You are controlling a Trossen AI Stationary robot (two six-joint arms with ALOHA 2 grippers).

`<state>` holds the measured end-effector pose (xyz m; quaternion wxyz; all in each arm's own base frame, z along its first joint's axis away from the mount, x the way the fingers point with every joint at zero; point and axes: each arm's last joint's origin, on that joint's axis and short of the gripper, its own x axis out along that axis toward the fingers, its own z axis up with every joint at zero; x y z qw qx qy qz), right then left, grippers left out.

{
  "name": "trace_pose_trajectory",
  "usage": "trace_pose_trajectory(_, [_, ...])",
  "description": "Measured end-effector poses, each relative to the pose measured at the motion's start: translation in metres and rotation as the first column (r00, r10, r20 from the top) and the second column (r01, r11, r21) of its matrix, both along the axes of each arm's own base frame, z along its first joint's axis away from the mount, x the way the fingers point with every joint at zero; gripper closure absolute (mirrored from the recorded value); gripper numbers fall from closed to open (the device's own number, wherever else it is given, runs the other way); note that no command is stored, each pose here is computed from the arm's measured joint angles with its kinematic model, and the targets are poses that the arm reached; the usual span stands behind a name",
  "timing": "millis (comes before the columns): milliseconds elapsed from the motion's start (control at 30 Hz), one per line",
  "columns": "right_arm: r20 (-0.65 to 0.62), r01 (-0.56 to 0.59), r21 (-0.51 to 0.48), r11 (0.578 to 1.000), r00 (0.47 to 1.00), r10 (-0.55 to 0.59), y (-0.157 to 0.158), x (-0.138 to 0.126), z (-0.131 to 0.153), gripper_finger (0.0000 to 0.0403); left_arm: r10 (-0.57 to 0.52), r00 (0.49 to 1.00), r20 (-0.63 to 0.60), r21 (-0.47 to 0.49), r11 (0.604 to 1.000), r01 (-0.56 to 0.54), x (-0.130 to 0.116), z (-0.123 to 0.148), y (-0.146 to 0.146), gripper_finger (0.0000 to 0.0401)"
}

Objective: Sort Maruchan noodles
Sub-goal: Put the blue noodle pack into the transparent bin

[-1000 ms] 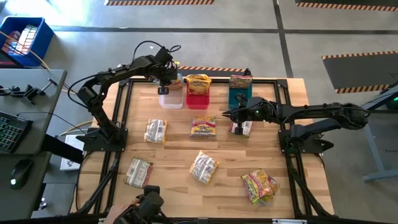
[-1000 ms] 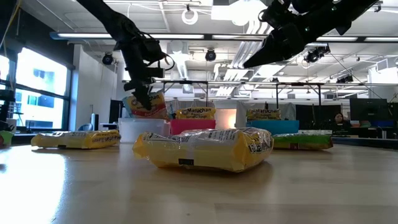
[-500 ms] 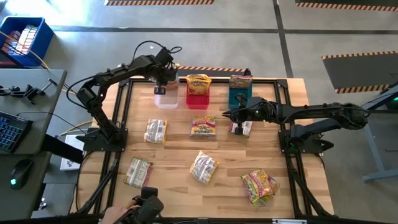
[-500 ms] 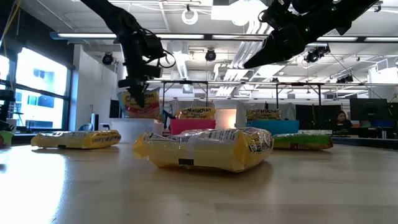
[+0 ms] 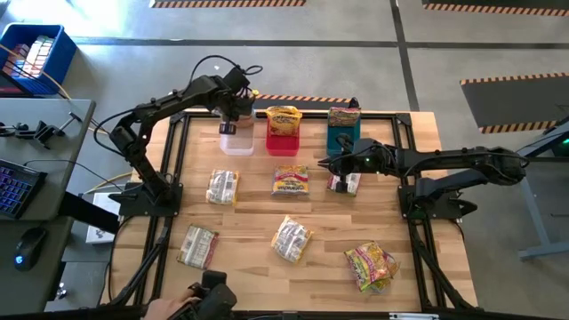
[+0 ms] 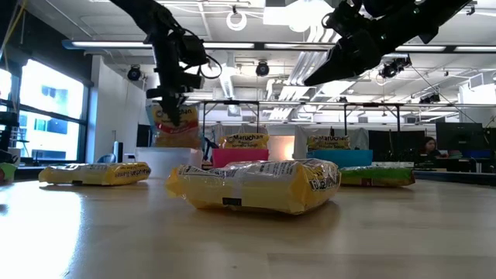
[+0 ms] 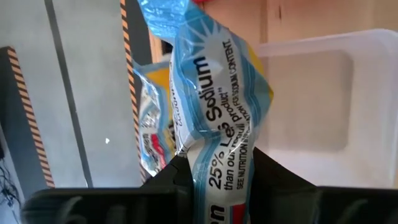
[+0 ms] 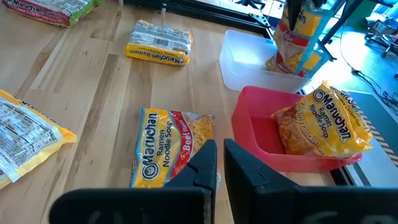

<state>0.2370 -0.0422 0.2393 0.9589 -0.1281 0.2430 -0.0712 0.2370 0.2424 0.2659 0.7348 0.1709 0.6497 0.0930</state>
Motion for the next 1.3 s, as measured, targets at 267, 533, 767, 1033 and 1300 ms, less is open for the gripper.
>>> trace_pose_trajectory(267, [0.000, 0.000, 0.000, 1.000, 1.000, 0.000, 0.000, 0.000, 0.000, 0.0391, 0.049, 0.996, -0.081, -0.011, 0.999, -0.050, -0.002, -0.009, -0.001, 0.0346])
trace_pose_trajectory(533, [0.001, 0.001, 0.001, 1.000, 1.000, -0.001, 0.000, 0.000, 0.000, 0.0391, 0.029, 0.999, -0.040, -0.028, 0.999, -0.030, 0.000, -0.018, -0.001, 0.0346])
trace_pose_trajectory(767, [0.001, 0.000, 0.001, 1.000, 1.000, 0.000, 0.000, 0.000, 0.000, 0.0391, 0.011, 1.000, 0.013, -0.034, 0.999, -0.010, 0.003, -0.017, 0.000, 0.0346])
trace_pose_trajectory(1033, [0.001, 0.001, 0.001, 1.000, 1.000, -0.001, 0.000, 0.000, 0.000, 0.0391, 0.004, 0.998, 0.063, -0.042, 0.999, -0.001, 0.006, -0.013, 0.001, 0.0346])
trace_pose_trajectory(1300, [0.001, 0.000, 0.001, 1.000, 1.000, 0.000, 0.000, 0.000, 0.000, 0.0391, -0.015, 0.995, 0.100, -0.060, 0.998, 0.021, 0.009, -0.009, 0.000, 0.0346])
